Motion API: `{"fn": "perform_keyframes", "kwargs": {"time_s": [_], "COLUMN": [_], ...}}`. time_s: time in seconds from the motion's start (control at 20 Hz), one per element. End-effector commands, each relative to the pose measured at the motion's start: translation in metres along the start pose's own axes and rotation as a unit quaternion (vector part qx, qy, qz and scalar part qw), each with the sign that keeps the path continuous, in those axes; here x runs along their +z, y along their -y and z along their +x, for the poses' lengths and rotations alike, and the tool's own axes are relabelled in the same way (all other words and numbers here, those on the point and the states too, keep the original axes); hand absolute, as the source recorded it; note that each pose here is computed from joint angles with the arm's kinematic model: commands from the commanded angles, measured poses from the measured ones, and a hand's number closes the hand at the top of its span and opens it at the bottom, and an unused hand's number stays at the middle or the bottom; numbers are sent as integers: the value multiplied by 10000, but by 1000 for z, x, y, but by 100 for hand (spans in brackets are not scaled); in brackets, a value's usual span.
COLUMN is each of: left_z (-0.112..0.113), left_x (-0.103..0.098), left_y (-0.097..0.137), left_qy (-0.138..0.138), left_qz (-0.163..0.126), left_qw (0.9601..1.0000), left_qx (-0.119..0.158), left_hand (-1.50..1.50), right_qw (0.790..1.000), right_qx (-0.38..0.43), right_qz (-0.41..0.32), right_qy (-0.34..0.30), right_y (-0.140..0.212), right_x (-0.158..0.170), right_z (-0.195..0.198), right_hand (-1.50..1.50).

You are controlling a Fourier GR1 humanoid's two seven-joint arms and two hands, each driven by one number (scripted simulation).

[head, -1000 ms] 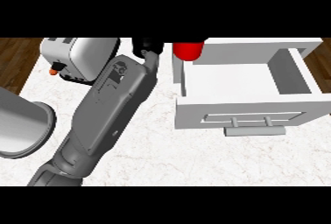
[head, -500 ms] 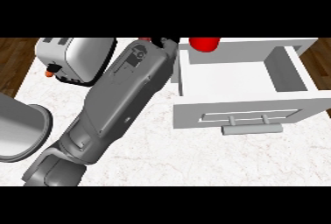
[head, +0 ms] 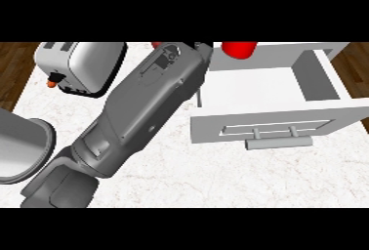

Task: Pick up the can, place it into the drawer and close the drawer

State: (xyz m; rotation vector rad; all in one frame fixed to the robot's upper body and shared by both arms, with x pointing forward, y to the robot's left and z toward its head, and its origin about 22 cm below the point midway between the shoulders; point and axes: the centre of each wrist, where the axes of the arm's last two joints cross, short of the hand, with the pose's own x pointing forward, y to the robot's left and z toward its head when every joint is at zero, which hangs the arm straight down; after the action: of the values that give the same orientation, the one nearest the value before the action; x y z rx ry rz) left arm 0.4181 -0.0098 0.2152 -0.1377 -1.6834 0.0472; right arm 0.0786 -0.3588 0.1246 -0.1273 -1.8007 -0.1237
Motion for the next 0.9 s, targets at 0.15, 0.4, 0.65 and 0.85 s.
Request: {"fn": "perform_keyframes", "kwargs": {"time_s": [0.15, 0.4, 0.65, 0.85], "left_z": [-28, -38, -42, -38], "left_x": [0, -5, -1, -2], "left_y": [-5, -12, -6, -4], "left_qy": [-275, -227, -327, -184], "left_qz": [90, 190, 395, 642], "left_qw": [9995, 9986, 9971, 9963], "left_qx": [-139, -431, -561, -539], "left_hand": [150, 150, -150, -150], "right_qw": [9999, 10000, 9998, 9999], "right_qx": [-8, 27, 10, 27], "right_qz": [129, 57, 178, 121], "right_qy": [82, 16, 61, -3], "right_y": [-5, 14, 2, -2], "right_x": [-17, -5, -10, -20], "right_z": [5, 4, 4, 8], "right_hand": [-150, -150, -150, -150]}}
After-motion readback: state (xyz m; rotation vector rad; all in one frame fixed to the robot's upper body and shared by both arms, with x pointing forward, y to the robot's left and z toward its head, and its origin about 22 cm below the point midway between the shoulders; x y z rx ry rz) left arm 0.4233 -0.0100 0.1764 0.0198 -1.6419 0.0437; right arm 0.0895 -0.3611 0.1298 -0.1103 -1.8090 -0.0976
